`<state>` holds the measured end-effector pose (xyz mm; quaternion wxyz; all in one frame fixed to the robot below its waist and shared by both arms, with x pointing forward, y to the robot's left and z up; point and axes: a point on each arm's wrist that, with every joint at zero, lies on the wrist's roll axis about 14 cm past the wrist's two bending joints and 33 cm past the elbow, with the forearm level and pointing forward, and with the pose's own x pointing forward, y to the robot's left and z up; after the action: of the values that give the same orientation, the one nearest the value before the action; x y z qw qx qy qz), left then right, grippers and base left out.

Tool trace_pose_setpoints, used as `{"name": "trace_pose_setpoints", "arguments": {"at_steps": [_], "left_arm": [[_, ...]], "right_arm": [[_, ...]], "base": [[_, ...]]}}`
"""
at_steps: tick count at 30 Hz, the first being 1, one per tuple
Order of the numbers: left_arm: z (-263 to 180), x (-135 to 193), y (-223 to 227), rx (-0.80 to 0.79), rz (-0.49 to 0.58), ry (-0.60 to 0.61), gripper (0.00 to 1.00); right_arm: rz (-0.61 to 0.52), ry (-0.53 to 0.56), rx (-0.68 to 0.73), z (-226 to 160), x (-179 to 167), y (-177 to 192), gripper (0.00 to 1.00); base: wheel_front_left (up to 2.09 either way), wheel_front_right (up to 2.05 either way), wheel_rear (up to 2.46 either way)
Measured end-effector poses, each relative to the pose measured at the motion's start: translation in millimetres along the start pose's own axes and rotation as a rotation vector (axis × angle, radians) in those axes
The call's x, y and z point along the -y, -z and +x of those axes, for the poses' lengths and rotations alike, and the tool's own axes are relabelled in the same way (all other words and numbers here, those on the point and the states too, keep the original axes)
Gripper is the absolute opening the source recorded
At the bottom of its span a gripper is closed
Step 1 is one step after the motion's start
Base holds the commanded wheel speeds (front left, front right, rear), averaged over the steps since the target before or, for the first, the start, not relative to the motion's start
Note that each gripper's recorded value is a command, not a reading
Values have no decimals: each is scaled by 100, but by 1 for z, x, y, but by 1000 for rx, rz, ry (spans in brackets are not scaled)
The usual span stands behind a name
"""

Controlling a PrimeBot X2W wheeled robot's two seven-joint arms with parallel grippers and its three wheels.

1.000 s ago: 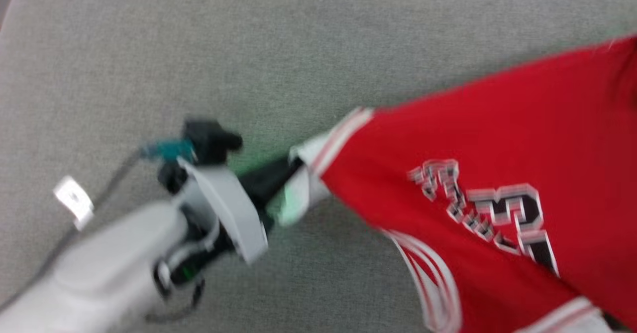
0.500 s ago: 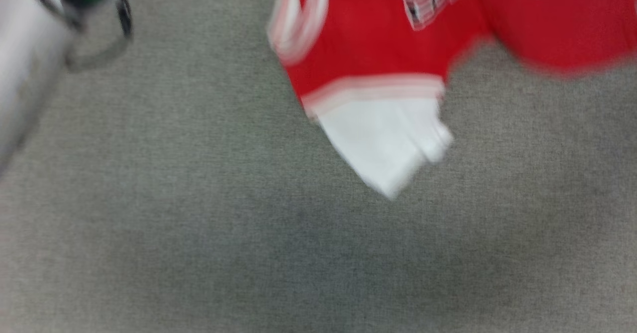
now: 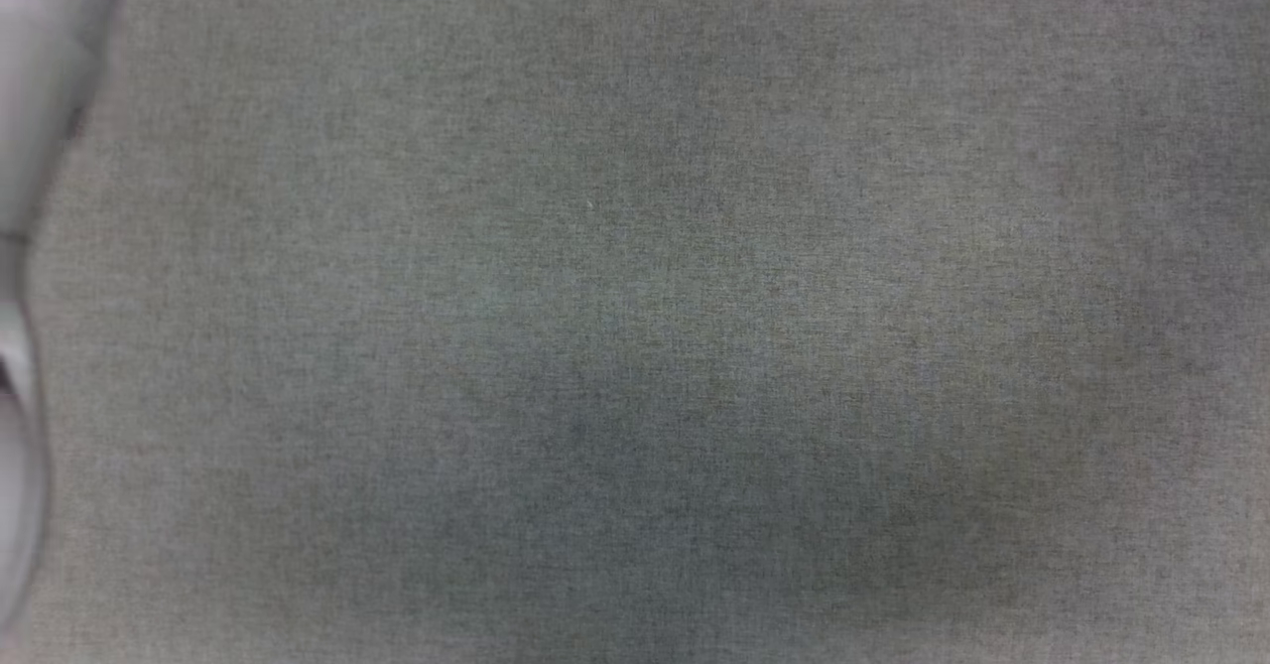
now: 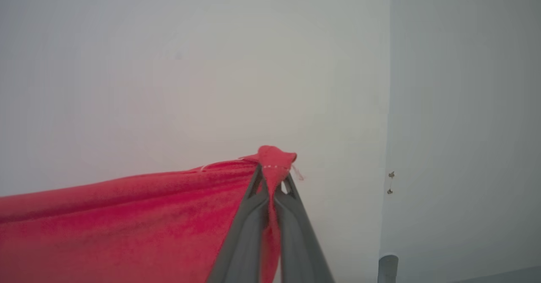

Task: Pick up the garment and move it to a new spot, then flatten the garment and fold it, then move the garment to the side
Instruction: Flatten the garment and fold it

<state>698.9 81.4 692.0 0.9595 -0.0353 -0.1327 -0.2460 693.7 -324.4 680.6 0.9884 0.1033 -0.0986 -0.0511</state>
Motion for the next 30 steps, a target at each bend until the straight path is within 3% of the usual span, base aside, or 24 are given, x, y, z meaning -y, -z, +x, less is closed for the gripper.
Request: {"name": "trace_pose_setpoints", "arguments": {"at_steps": [10,19,27,30], "left_arm": [[-61,40,97,-173,-168,98,0],[-140,80,135,-260,-324,141,0],[-209,107,153,-304,-378,93,0],[-236,117,162,-350,-344,93,0]], "right_arm": [[-35,-52,-227,-49,14,86,0],[-7,-122,-446,-135,32,134,0],[34,-164,-616,-208,37,166,0],[37,-171,-676,-235,40,174,0]], "base": [[0,0,0],[0,0,0],[0,0,0],[0,0,0]]}}
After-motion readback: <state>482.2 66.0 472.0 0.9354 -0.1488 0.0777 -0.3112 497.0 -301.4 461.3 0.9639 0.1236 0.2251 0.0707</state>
